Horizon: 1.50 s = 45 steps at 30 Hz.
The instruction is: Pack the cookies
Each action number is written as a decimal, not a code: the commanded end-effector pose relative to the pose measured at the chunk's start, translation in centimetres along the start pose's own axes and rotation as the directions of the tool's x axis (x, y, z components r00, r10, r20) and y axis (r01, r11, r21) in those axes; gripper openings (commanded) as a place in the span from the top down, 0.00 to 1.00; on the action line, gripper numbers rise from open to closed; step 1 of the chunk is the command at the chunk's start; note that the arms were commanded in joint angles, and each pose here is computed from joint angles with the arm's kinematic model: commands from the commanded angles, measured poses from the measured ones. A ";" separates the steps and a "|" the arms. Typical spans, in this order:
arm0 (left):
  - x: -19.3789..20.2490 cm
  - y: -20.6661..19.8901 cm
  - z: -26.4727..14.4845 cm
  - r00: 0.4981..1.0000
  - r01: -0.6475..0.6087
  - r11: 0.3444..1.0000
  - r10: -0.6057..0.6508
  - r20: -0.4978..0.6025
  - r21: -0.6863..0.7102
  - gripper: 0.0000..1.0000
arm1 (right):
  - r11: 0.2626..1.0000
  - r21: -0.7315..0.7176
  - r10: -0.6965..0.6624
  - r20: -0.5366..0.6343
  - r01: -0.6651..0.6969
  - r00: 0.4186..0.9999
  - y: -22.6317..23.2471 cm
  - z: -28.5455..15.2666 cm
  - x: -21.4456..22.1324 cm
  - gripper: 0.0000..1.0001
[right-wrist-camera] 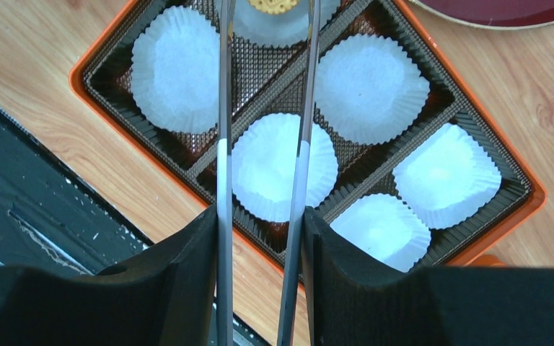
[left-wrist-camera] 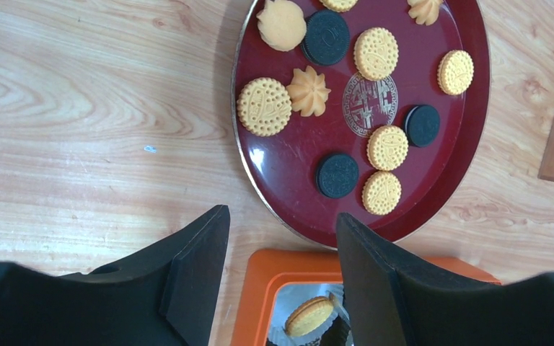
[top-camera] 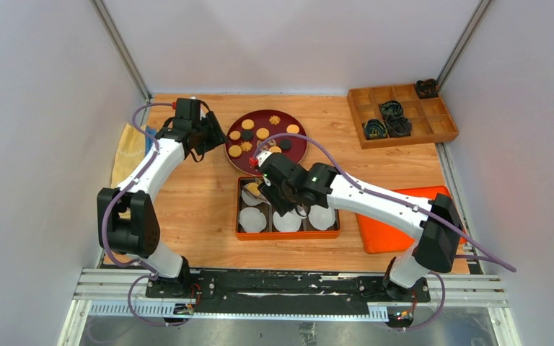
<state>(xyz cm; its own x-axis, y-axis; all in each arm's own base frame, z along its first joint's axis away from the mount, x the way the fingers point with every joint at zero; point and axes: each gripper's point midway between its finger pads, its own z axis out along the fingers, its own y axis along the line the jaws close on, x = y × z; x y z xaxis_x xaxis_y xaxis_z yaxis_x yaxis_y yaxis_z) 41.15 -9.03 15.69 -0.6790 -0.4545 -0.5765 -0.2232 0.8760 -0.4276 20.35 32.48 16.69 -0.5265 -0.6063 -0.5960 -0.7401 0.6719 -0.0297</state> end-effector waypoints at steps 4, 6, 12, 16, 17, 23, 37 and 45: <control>0.1 -0.6 -0.7 1.000 -0.002 0.999 0.002 0.008 0.038 0.39 | 1.000 0.024 -0.007 -0.064 0.009 0.998 0.5 -0.7 2.0 0.75; 0.0 -0.7 -0.8 1.000 -0.004 0.999 0.003 0.011 0.042 0.39 | 1.000 0.029 -0.002 -0.062 0.004 0.998 0.4 -0.8 2.1 0.73; 0.2 -0.8 -0.7 1.000 -0.005 0.998 0.005 0.006 0.056 0.39 | 0.998 0.057 0.003 -0.071 0.001 0.997 0.1 -0.1 2.1 0.65; 0.1 -1.1 -0.8 1.000 -0.025 0.997 0.024 0.008 0.074 0.38 | 0.997 0.074 0.004 -0.064 0.001 0.998 -0.1 0.2 1.7 0.48; 0.1 -1.4 -0.8 1.000 -0.030 0.996 0.029 0.010 0.088 0.38 | 0.997 0.074 0.004 -0.060 0.000 0.998 0.0 0.2 1.5 0.44; -0.2 -2.2 -1.4 0.999 -0.049 0.990 0.046 0.024 0.132 0.36 | 0.997 0.073 0.001 -0.039 0.002 0.999 0.0 -0.1 0.5 0.38; -0.7 -3.7 -2.3 0.998 -0.054 0.978 0.046 0.041 0.204 0.36 | 0.990 0.141 0.001 0.168 -0.025 0.986 -1.9 -5.0 -5.0 0.50; -0.6 -3.5 -1.9 0.998 -0.056 0.979 0.050 0.038 0.198 0.37 | 0.967 0.243 0.037 0.149 -0.072 0.988 -5.7 -0.5 -6.6 0.51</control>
<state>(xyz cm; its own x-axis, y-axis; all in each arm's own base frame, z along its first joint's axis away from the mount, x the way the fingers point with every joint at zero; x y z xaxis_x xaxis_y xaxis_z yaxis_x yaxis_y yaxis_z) 41.02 -11.28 18.48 -0.6696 -0.4243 -0.6096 -0.0700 0.8531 -0.5170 23.98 32.62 21.69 -0.4846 -0.5331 -0.6936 -0.6396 0.7568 -0.1348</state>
